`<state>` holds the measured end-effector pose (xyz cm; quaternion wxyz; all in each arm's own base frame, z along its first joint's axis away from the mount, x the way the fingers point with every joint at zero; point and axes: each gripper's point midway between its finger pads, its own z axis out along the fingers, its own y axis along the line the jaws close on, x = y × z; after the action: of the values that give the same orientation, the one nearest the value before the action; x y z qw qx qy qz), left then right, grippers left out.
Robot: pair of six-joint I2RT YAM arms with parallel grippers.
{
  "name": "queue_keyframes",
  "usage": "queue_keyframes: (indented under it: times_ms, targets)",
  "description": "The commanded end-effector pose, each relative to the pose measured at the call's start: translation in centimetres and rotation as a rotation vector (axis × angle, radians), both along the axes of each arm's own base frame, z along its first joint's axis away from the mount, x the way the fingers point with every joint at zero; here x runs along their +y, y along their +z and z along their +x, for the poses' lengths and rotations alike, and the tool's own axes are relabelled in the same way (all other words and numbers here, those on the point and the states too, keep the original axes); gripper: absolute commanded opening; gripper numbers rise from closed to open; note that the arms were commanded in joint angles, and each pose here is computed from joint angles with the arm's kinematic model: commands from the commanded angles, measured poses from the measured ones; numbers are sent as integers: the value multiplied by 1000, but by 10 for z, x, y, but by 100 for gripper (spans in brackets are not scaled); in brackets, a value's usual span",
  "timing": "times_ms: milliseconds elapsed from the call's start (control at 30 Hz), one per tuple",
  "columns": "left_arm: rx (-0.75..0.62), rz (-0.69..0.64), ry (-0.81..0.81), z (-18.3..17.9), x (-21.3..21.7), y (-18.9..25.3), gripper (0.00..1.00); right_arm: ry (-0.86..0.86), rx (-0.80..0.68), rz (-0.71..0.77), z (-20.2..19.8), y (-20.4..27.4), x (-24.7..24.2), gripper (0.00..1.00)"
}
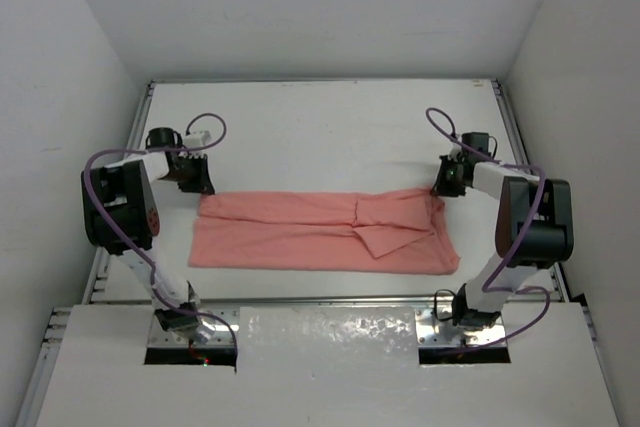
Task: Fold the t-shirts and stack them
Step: Rotate the tshirt 90 degrees
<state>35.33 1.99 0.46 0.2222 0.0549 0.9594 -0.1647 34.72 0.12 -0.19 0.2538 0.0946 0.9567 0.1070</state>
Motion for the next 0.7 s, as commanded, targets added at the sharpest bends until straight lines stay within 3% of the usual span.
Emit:
queue_keyframes:
  times_ms: [0, 233, 467, 667]
  targets:
    - [-3, 72, 68, -6, 24, 0, 0, -2, -87, -25, 29, 12, -8, 0]
    - [-47, 93, 17, -12, 23, 10, 0, 33, -104, -14, 45, 13, -6, 4]
    - [-63, 72, -24, -22, 15, 14, 0, 63, -127, -65, 65, 40, -14, 49]
    - [-64, 69, -36, -26, 13, 16, 0, -12, -210, -90, 70, 112, -28, 64]
